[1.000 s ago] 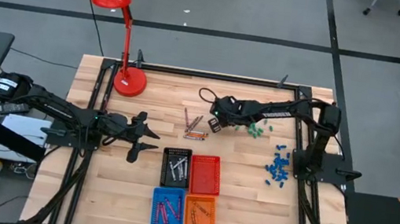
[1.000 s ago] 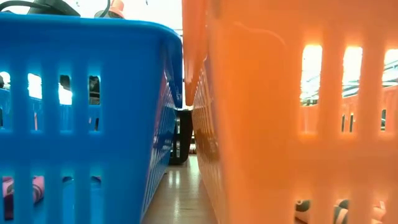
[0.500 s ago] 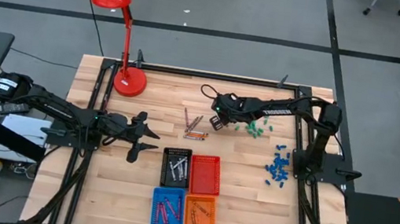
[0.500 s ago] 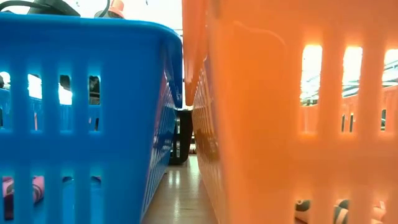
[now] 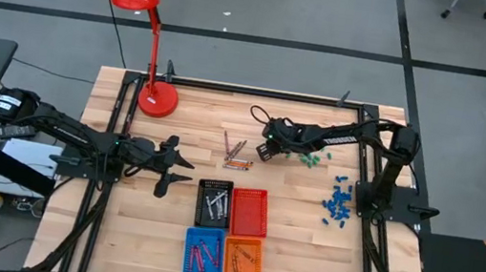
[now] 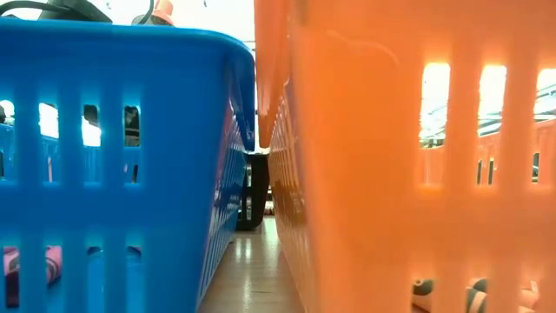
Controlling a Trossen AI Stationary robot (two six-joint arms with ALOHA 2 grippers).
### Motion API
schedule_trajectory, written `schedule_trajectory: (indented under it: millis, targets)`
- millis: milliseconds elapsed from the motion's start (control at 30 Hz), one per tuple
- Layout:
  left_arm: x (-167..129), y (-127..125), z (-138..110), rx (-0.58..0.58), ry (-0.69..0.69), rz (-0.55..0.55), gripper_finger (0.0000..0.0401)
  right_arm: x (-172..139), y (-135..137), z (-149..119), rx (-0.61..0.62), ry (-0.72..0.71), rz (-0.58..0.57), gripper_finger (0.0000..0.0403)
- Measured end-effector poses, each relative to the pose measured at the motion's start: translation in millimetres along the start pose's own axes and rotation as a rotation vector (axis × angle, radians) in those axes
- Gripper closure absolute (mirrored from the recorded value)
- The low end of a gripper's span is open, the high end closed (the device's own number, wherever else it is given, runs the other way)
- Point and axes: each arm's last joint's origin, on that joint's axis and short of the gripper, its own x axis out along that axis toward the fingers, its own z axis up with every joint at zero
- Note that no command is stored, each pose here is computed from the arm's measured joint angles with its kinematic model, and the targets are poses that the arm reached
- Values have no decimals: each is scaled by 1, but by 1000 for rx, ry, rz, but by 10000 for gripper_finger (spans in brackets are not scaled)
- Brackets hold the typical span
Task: Sort crayons
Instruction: Put the red crayon into the blue basket
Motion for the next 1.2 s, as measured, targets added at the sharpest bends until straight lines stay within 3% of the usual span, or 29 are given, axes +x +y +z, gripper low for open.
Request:
schedule_trajectory:
  millis: [200, 533, 833, 1200]
  targets:
    - [0, 0, 0, 0, 0, 0, 218, 0, 1, 0, -2, 15, 19, 274]
    - [0, 0, 0, 0, 0, 0, 218, 1, 1, 1, 7, 53, 82, 348]
    - [0, 0, 0, 0, 0, 0, 218, -12, 5, 4, 30, 51, 174, 355]
    - [0, 0, 0, 0, 0, 0, 218, -25, 13, 2, -3, 9, 179, 354]
